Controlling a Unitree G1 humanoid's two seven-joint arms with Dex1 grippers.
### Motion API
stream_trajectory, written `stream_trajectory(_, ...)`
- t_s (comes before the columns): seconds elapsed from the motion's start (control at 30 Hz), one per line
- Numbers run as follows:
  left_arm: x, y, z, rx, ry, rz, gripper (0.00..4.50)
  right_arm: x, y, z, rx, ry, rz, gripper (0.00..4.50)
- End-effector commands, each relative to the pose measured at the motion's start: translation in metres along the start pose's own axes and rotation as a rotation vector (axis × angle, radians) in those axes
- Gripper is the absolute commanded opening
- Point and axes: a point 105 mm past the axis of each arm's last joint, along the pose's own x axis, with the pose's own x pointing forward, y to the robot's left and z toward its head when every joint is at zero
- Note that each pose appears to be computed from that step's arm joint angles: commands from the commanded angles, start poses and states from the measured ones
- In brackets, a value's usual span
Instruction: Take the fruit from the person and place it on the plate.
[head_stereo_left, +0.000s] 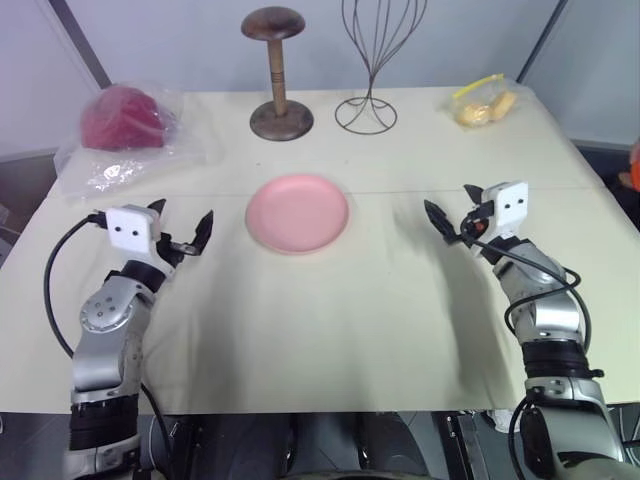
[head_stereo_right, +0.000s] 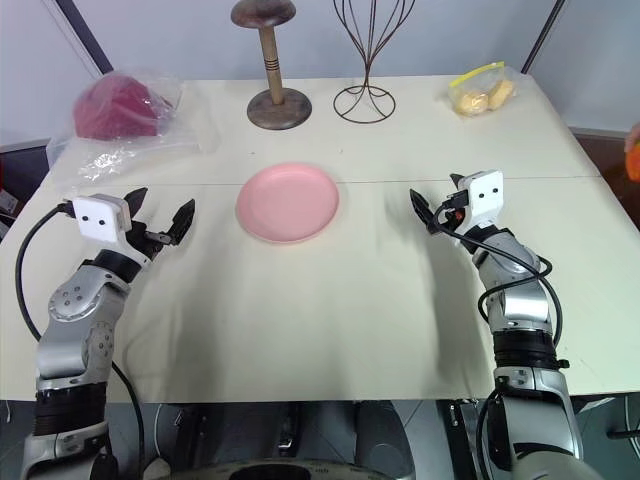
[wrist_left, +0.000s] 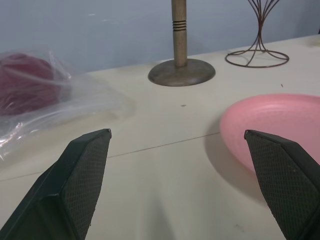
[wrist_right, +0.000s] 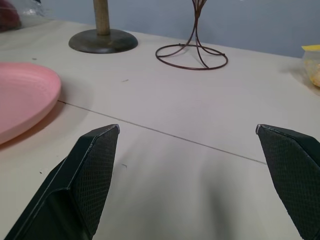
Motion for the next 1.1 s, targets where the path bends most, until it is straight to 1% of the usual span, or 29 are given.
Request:
stream_trajectory(0.03,0.001,0.002,0.014,0.02,-0.055,-0.001,4.47,0.003,-0.003,0.017,-0.022,-0.065,-0.008,4.5)
stream_trajectory(0.5,0.0,0.002,0.015,0.03,-0.054,-0.003,4.47,0.003,-0.003,0.015,-0.022,-0.065,-0.002,4.5)
stream_trajectory(0.53,0.002,0.002,0.017,0.03,-0.058,-0.01,4.47,0.003,-0.003,0.015,-0.023,-0.065,-0.002,4.5)
stream_trajectory(0.63,0.008,-0.001,0.035,0.029,-0.09,-0.077,4.47,0.003,-0.003,0.015,-0.023,-0.065,-0.002,4.5)
stream_trajectory(0.7,0.013,-0.014,0.061,0.026,-0.118,-0.232,4.47,0.003,-0.003,0.015,-0.025,-0.065,-0.004,4.5)
stream_trajectory(0.77,0.013,-0.028,0.08,0.025,-0.126,-0.375,4.47,0.003,-0.004,0.015,-0.025,-0.065,-0.005,4.5)
stream_trajectory(0.8,0.013,-0.035,0.088,0.023,-0.121,-0.443,4.47,0.003,-0.004,0.015,-0.026,-0.065,-0.006,4.5)
stream_trajectory(0.83,0.008,-0.048,0.096,0.028,-0.094,-0.562,4.47,0.002,-0.004,0.015,-0.026,-0.064,-0.007,4.5)
stream_trajectory(0.87,0.002,-0.06,0.102,0.037,-0.058,-0.681,4.47,0.002,-0.004,0.015,-0.025,-0.064,-0.009,4.5)
stream_trajectory(0.97,-0.012,-0.078,0.108,0.056,0.024,-0.875,4.47,0.001,-0.005,0.014,-0.025,-0.063,-0.012,4.5)
stream_trajectory(1.03,-0.015,-0.083,0.112,0.078,0.06,-0.953,4.47,0.0,-0.005,0.014,-0.027,-0.063,-0.014,4.5)
stream_trajectory(1.1,-0.009,-0.083,0.116,0.113,0.042,-0.952,4.47,-0.001,-0.005,0.016,-0.032,-0.066,-0.019,4.5)
